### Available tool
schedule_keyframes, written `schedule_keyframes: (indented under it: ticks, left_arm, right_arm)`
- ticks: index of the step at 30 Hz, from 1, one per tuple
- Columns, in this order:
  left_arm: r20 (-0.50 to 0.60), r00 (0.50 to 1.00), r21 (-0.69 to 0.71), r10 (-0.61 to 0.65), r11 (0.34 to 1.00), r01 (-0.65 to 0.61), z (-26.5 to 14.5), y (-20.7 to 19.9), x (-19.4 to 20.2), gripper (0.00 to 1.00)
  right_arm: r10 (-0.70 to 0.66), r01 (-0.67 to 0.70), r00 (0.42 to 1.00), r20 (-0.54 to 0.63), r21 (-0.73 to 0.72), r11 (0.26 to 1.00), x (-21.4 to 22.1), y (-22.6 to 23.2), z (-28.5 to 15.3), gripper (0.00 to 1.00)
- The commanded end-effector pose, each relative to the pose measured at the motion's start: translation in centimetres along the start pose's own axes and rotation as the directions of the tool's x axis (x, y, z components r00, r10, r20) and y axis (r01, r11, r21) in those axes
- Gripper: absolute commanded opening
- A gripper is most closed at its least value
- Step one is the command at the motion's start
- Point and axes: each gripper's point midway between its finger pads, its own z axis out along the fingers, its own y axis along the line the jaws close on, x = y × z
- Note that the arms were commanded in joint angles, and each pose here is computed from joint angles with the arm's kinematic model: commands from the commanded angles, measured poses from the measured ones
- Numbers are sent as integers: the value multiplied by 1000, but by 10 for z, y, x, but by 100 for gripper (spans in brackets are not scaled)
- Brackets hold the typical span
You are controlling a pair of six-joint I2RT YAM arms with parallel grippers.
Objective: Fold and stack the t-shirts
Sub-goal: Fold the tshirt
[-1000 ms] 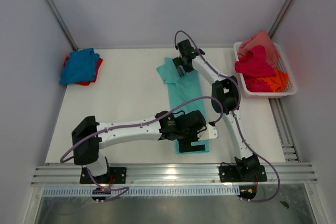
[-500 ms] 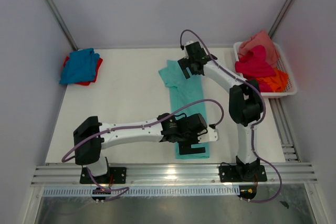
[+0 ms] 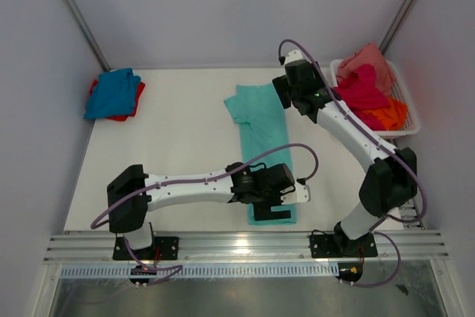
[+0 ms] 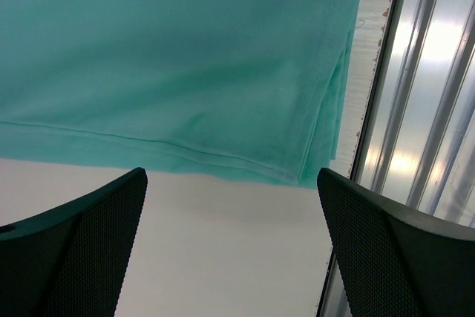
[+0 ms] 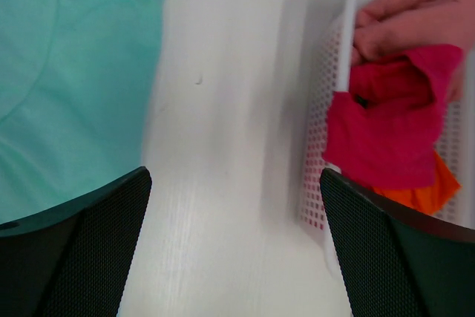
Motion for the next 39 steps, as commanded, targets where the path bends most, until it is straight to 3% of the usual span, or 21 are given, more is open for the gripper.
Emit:
schedule_keyframes:
  ticks: [1, 3, 8, 19, 39]
  left_arm:
    - [-5, 999, -7, 38, 999, -38, 8, -8, -2, 99]
    - [-4, 998, 0, 56, 998, -56, 8, -13, -3, 99]
    - [-43, 993, -19, 112, 993, -112, 17, -23, 4, 99]
    - [-114, 982, 27, 154, 988, -151, 37, -60, 7, 99]
    - [-159, 977, 28, 142, 990, -139, 59, -67, 12, 99]
  right_arm:
    - [105, -136, 983, 154, 207, 969, -17, -72, -70, 99]
    - [93, -133, 983, 156, 271, 953, -1, -87, -82, 99]
    - [111, -175, 965, 238, 271, 946, 18, -105, -116, 99]
    - [63, -99, 983, 173, 208, 973, 61, -77, -92, 99]
    - [71, -89, 989, 130, 138, 986, 75, -56, -77, 99]
